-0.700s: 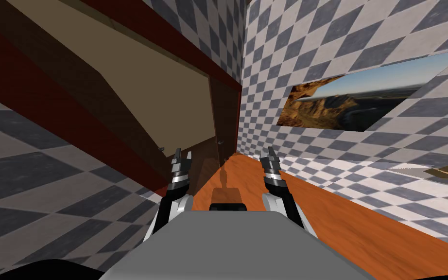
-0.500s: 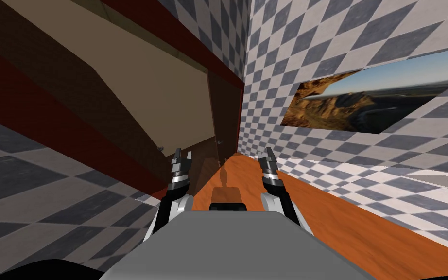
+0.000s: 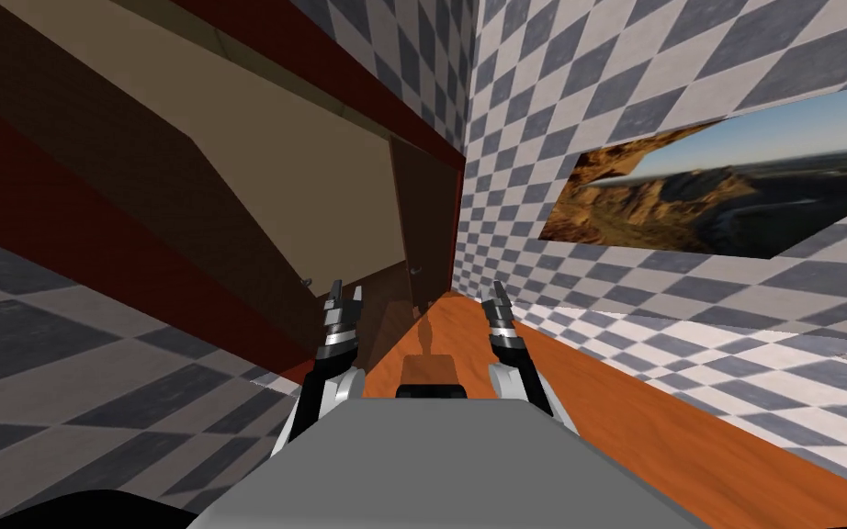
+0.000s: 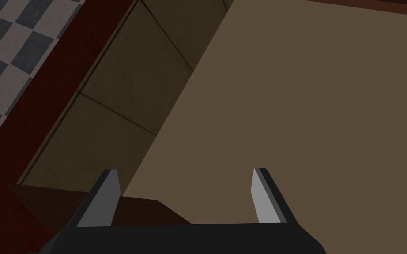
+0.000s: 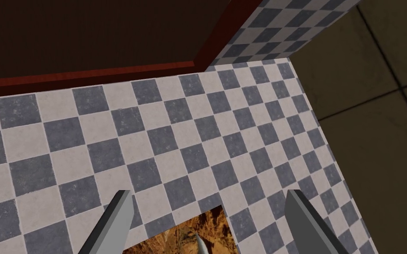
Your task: Push the door open
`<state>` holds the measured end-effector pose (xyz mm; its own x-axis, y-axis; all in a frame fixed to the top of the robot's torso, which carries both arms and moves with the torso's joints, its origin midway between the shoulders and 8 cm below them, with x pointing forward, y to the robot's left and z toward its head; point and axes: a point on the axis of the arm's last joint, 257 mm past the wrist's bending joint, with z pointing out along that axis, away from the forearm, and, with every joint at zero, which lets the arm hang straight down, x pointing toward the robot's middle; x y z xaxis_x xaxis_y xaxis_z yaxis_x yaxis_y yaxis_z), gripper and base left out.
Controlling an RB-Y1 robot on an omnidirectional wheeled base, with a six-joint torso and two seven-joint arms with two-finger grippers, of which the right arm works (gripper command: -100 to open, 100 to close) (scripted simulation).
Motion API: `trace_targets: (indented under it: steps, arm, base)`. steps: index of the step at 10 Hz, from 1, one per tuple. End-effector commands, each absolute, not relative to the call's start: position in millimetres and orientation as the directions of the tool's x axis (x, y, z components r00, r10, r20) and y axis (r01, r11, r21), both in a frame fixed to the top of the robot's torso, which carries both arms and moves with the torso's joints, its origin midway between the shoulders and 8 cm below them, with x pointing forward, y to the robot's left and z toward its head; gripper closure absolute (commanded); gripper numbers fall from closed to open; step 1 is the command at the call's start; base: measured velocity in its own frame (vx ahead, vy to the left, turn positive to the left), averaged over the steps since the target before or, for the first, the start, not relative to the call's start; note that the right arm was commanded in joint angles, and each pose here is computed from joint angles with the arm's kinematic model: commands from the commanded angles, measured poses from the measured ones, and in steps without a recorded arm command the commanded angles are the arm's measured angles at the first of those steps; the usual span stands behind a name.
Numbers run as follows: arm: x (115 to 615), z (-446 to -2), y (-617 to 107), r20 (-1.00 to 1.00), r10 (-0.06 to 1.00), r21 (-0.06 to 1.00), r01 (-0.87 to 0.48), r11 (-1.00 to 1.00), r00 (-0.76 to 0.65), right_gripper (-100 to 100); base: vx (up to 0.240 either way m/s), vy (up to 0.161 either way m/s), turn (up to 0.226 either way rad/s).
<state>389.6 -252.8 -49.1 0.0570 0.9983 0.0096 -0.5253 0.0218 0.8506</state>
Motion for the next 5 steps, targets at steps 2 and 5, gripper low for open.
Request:
trace_targets:
  steps: [2,5]
  arm:
    - [397.9,-64.7,-245.9,0.004,0.999,0.862,-0.506,0.016,0.038,-100]
    - [407.5,-84.4,-237.8,-0.003,1.000,0.877,-0.481,0.010,0.015,-100]
  base:
    - [0.098,-0.027,0.072]
    - [0.092,-0.030,0.073]
